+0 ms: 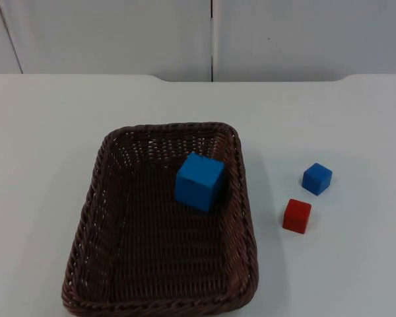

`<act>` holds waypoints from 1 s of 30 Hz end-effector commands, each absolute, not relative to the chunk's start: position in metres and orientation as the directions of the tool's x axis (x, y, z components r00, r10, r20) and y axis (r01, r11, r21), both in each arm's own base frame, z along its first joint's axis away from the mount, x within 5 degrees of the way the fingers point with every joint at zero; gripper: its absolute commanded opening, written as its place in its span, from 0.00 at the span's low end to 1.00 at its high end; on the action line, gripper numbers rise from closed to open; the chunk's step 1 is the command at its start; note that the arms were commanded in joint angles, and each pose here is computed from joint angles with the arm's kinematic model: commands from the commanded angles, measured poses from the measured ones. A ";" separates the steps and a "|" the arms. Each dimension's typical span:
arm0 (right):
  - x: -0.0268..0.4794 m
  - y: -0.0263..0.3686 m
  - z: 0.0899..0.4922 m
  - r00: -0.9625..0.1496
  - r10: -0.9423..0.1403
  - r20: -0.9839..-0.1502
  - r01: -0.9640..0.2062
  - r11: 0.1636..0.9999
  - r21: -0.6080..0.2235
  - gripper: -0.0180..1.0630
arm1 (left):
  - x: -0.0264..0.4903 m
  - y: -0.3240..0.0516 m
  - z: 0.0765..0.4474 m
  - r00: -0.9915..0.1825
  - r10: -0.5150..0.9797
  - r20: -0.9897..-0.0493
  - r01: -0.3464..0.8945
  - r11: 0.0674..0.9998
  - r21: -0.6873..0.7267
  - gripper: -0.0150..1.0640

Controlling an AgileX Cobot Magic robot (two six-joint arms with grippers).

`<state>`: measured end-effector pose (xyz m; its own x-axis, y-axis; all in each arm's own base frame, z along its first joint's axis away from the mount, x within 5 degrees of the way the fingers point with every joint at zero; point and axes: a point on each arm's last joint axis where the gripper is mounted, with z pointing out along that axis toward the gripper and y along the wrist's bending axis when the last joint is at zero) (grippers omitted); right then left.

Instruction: Pick up the basket with the left hand and place the largest block into the basket with the right hand.

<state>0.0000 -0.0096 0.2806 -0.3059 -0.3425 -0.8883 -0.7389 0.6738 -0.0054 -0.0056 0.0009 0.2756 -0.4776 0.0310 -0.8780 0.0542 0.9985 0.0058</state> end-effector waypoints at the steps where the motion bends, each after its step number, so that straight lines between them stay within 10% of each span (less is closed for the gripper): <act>1: 0.000 -0.010 0.280 -0.312 -0.335 -0.889 -0.719 0.694 -0.009 0.99 | -0.005 0.001 0.275 -0.471 0.031 -0.882 0.055 0.998 0.005 0.99; 30: -0.006 -0.007 0.281 -0.450 -0.060 -0.891 -0.120 0.993 -0.007 0.99 | -0.005 0.001 0.275 -0.471 0.031 -0.882 0.055 0.998 0.005 0.99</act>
